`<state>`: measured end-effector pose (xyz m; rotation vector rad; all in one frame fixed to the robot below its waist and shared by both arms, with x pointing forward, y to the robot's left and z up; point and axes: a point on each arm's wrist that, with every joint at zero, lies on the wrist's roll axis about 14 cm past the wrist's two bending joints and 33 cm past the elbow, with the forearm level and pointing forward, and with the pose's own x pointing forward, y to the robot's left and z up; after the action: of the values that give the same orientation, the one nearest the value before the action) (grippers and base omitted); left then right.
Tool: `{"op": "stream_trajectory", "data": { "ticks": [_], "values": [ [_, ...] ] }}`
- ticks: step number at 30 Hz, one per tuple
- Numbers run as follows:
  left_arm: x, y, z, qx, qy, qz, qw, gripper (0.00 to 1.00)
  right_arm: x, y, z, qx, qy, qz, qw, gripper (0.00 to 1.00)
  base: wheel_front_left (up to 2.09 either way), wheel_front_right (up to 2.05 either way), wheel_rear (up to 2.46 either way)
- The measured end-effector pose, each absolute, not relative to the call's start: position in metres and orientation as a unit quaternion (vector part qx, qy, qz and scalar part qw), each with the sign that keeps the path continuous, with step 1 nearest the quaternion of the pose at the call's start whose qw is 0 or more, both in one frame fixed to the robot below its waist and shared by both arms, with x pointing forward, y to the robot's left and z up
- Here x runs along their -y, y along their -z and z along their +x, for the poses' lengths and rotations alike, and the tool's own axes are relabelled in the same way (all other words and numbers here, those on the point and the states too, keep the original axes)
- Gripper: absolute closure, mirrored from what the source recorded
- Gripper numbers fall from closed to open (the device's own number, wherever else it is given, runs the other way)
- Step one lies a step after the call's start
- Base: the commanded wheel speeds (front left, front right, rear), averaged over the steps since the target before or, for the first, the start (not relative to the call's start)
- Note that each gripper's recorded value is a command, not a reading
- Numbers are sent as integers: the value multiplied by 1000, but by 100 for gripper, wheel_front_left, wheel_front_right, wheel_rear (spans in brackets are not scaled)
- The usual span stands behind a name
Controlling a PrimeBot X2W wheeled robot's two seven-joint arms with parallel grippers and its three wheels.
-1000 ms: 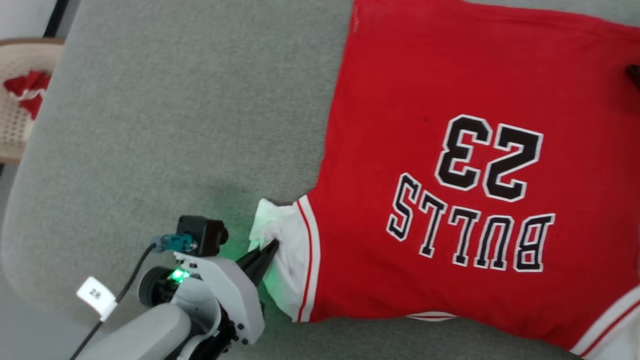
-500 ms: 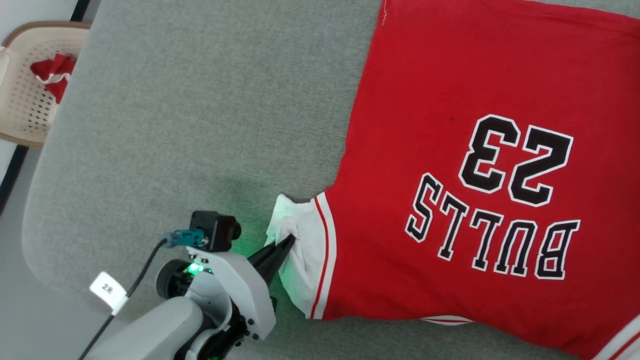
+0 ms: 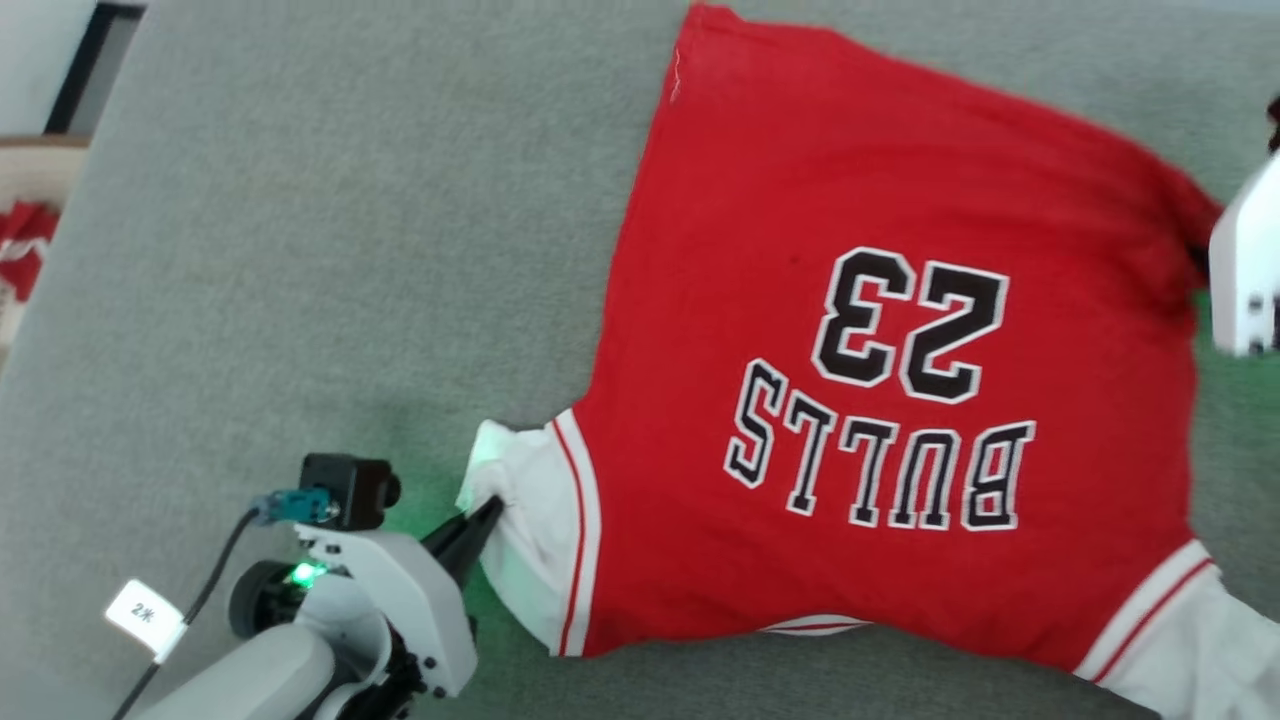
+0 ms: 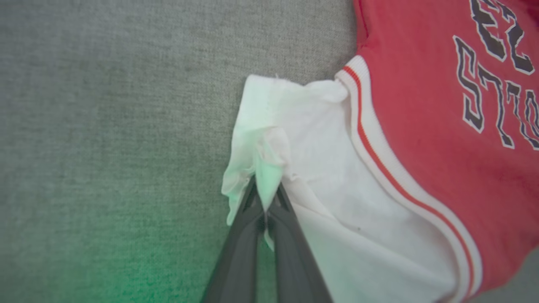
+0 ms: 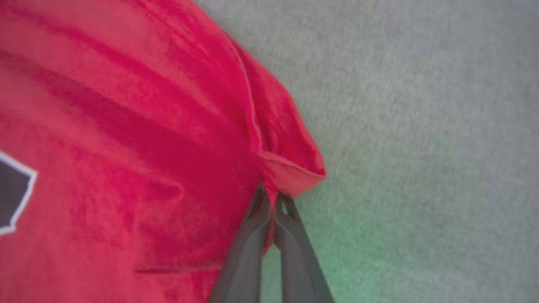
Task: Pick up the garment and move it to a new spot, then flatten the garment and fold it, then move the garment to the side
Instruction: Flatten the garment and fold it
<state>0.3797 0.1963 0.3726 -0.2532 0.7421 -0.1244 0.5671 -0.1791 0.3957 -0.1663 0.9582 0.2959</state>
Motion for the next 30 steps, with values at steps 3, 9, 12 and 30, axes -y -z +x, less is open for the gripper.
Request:
{"op": "stream_trajectory", "data": {
  "ticks": [3,9,12,30],
  "values": [
    [-196,-376,380,-360,64,-118,923,100,193,-398,541,-455,-150,-74,874,100,0,0,0],
    [-192,-383,378,-356,73,-110,925,100,212,-390,478,-464,-158,-41,871,100,0,0,0],
    [-189,-386,376,-354,79,-109,925,100,224,-385,448,-469,-148,-23,871,100,0,0,0],
    [-171,-396,379,-340,112,-105,928,100,235,-370,381,-466,-93,52,878,0,0,0,0]
  ]
}}
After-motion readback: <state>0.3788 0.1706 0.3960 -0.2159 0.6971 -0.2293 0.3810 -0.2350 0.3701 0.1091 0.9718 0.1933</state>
